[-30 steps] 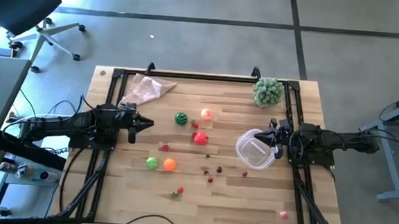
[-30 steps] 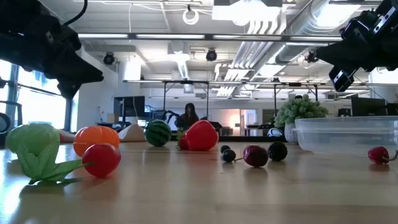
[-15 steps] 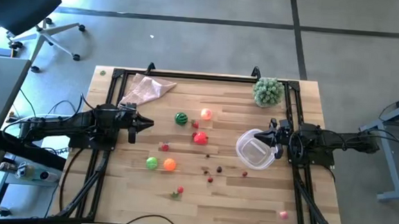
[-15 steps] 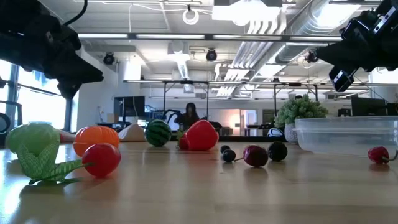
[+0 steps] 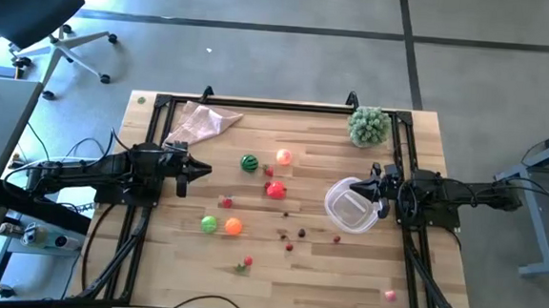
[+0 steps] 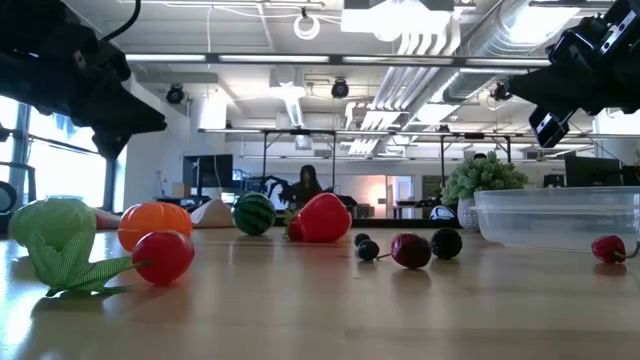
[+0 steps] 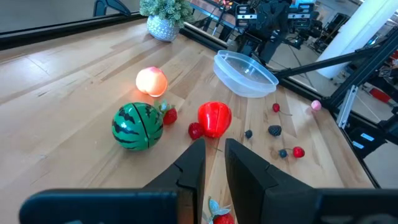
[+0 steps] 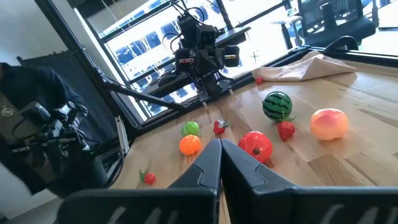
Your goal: Pick and placing Produce into tupperware
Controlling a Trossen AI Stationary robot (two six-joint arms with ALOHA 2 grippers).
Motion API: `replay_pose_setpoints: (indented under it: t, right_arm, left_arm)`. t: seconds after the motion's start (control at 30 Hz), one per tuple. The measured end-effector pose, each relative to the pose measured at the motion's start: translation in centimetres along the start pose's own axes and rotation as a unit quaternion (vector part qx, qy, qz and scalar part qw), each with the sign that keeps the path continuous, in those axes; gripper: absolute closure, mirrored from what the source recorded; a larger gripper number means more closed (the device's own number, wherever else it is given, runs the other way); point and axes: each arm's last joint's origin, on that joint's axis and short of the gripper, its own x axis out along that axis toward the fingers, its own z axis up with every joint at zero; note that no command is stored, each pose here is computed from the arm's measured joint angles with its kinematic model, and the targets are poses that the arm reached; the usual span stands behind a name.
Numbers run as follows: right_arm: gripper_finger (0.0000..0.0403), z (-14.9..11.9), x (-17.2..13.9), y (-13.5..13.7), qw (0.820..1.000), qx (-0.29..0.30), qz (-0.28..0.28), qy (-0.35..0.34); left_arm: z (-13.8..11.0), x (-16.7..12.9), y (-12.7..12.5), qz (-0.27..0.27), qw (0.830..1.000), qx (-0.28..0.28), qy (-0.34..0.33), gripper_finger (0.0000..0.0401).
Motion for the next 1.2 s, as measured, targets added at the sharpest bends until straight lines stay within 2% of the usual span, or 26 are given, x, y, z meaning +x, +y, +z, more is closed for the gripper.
replay_pose_setpoints:
  t: [0.9,1.2]
  right_arm:
    - [0.0402,0.0,0.0,0.0,1.000,0.000,0.000,0.000]
    - [0.0402,0.0,0.0,0.0,1.000,0.000,0.000,0.000]
  left_arm:
    - [0.0,0.1,0.0,0.001,1.000,0.000,0.003,0.0350]
    - [1.0,0.0,-0.3,-0.006,0.998,-0.001,-0.058,0.0350]
